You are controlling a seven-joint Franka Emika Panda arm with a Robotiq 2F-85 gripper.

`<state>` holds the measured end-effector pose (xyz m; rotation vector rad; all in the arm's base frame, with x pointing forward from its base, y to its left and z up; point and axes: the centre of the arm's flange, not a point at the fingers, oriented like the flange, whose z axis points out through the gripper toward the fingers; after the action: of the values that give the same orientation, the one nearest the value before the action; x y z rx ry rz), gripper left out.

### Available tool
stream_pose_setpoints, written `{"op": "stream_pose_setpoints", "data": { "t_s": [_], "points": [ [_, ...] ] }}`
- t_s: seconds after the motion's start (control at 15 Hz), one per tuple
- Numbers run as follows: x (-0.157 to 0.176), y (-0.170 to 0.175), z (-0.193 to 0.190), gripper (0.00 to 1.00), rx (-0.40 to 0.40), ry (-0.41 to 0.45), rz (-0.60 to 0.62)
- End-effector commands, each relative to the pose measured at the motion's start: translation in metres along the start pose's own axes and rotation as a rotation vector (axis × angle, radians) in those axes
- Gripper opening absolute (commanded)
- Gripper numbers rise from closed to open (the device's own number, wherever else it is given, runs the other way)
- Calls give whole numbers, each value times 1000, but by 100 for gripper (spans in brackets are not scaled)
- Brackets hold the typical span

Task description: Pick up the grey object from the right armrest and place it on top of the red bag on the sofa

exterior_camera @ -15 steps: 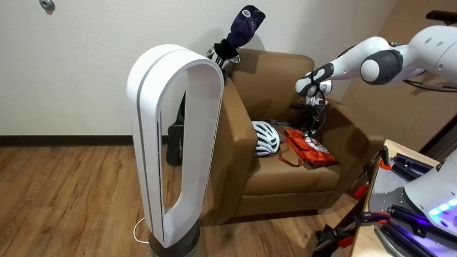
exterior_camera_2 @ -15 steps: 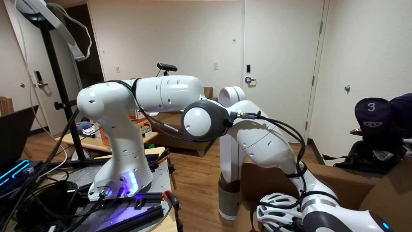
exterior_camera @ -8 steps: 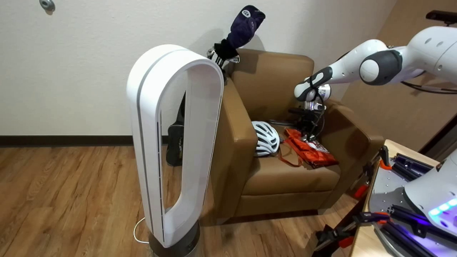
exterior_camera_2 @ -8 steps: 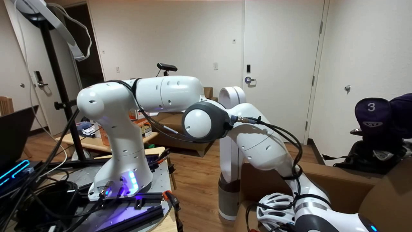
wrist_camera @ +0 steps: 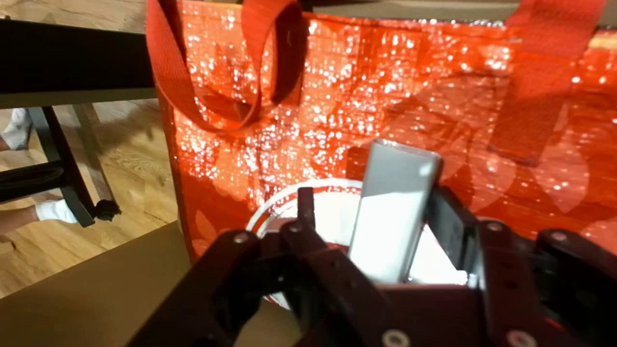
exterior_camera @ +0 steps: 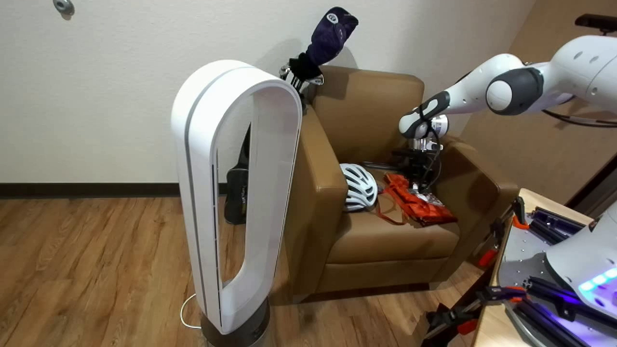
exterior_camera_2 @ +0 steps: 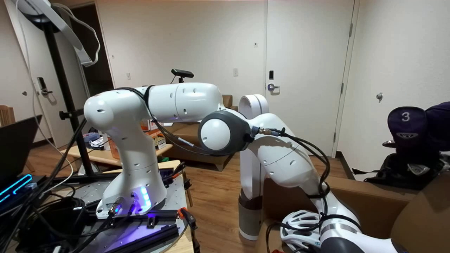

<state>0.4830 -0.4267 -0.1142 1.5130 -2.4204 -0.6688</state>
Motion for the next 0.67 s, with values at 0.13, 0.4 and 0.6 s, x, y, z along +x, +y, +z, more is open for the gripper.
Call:
{"op": "stream_pose_setpoints", "data": {
  "t_s": [0.13, 0.4, 0.6],
  "points": [
    [6, -1, -19, 100, 32, -24, 7],
    [-4, 9, -36, 100, 25, 14, -11],
    [-14, 19, -47, 100, 23, 109, -43]
  ]
}}
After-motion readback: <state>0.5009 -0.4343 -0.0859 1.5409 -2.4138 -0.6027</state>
